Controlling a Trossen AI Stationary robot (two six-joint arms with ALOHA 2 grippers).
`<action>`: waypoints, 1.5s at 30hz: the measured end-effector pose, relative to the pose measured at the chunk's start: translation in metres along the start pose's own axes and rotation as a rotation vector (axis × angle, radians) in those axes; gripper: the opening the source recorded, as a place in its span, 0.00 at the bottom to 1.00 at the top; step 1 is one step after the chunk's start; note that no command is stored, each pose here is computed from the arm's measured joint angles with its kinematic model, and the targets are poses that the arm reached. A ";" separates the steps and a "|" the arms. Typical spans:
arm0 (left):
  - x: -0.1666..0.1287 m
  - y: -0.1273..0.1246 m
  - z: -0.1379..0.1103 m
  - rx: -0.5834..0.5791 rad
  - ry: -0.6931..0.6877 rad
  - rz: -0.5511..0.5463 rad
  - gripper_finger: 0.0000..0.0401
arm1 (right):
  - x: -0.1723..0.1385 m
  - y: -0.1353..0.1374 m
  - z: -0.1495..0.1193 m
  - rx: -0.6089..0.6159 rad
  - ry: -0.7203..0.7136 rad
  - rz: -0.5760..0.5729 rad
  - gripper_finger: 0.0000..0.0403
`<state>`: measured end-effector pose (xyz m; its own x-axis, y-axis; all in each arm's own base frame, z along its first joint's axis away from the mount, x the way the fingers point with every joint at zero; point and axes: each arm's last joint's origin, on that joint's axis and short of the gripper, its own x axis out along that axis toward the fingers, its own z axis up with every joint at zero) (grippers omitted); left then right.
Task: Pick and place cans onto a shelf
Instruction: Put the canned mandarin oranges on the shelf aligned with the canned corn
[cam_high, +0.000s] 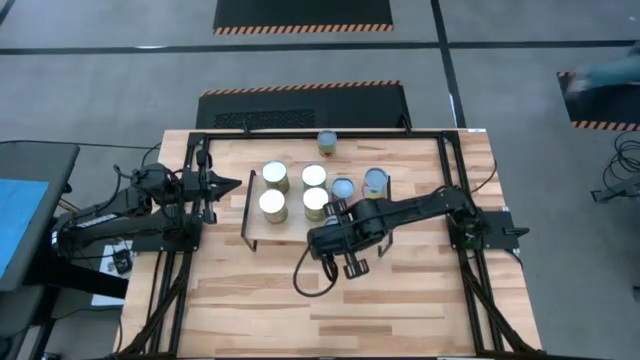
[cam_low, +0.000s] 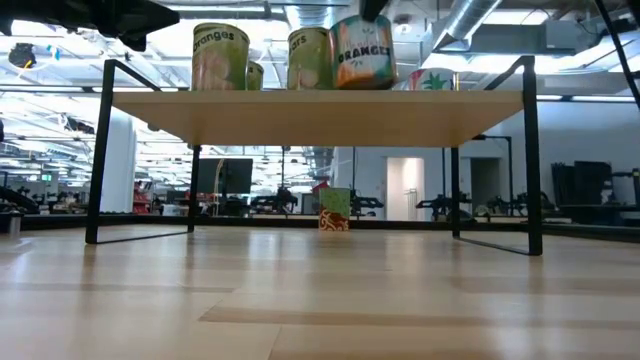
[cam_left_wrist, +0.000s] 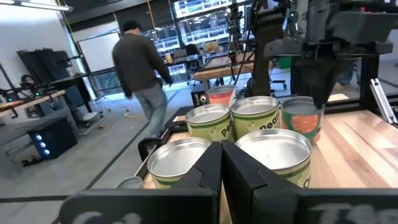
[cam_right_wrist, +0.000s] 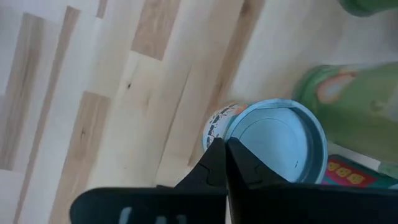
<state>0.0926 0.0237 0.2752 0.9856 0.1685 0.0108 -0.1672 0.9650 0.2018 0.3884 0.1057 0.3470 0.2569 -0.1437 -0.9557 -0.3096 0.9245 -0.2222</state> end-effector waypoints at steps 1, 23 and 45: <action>0.000 0.000 0.000 0.000 0.000 0.000 0.00 | 0.000 0.001 0.000 0.000 0.000 -0.001 0.02; 0.000 0.000 0.000 -0.005 0.002 -0.004 0.00 | -0.013 -0.006 -0.049 0.090 -0.176 -0.056 0.01; 0.000 0.000 0.000 -0.006 0.002 -0.002 0.00 | 0.007 -0.025 -0.051 0.114 -0.148 -0.009 0.05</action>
<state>0.0925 0.0236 0.2750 0.9860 0.1668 0.0085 -0.1652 0.9665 0.1964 0.3515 0.0635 0.3357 0.3937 -0.1063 -0.9131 -0.2026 0.9588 -0.1990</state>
